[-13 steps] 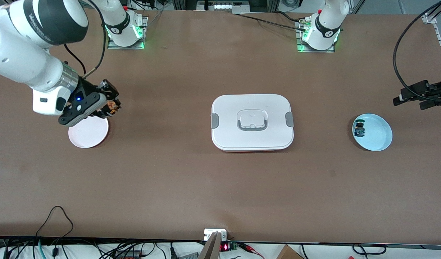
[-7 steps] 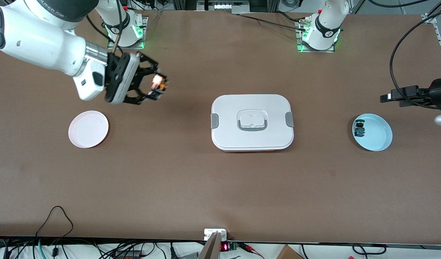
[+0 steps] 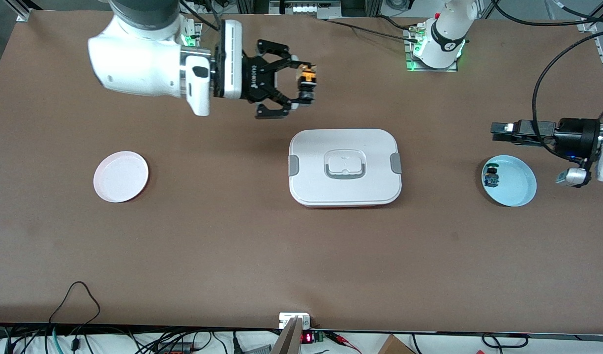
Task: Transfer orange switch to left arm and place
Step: 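Lift the switch over the box with the right gripper while the left gripper approaches, then grasp the switch with the left gripper beside the right gripper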
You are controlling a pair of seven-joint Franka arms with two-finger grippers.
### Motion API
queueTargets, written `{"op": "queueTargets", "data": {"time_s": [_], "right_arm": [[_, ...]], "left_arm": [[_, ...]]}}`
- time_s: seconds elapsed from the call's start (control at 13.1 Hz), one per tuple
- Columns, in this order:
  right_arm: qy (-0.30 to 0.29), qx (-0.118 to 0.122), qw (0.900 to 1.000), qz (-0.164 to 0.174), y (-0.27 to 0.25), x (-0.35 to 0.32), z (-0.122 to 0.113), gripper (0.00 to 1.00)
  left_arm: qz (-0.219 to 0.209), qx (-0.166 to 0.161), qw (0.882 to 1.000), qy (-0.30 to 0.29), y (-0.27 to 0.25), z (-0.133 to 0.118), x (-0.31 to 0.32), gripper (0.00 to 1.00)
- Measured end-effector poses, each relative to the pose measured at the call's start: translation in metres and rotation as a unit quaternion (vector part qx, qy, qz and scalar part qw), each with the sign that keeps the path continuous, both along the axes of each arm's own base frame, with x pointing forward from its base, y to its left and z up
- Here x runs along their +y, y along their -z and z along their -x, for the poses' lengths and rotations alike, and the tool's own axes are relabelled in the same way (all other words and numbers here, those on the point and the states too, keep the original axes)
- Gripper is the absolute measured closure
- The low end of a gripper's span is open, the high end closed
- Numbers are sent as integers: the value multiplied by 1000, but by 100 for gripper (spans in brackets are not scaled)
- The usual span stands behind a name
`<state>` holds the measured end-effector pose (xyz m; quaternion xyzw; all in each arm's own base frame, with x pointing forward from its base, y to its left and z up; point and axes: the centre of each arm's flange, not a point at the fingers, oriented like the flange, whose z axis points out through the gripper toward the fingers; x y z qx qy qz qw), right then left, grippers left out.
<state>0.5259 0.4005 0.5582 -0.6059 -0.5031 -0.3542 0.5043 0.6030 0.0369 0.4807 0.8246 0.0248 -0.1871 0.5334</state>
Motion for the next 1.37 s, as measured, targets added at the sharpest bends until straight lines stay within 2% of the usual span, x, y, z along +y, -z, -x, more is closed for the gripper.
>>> {"op": "queueTargets", "data": {"time_s": [0.23,0.38,0.53,0.61,0.84,1.07,1.37], "right_arm": [[15,-14,998,-59,22,27,4,28],[33,-13,995,-97,34,44,9,28],[44,-11,992,-121,43,58,16,28],[47,-12,991,-128,46,61,17,28],[51,-12,990,-130,48,61,15,28],[51,-13,990,-130,48,60,15,28],[51,-14,990,-130,48,60,15,28]], "left_arm": [[100,37,994,-23,27,5,-29,0],[111,28,993,-26,26,2,-71,0],[102,-7,994,-31,-1,1,-122,0],[107,-14,993,-40,-15,3,-144,0],[106,-10,993,-52,-42,14,-184,0],[88,-19,995,-48,-52,39,-232,0],[133,8,987,-92,-53,62,-255,0]]}}
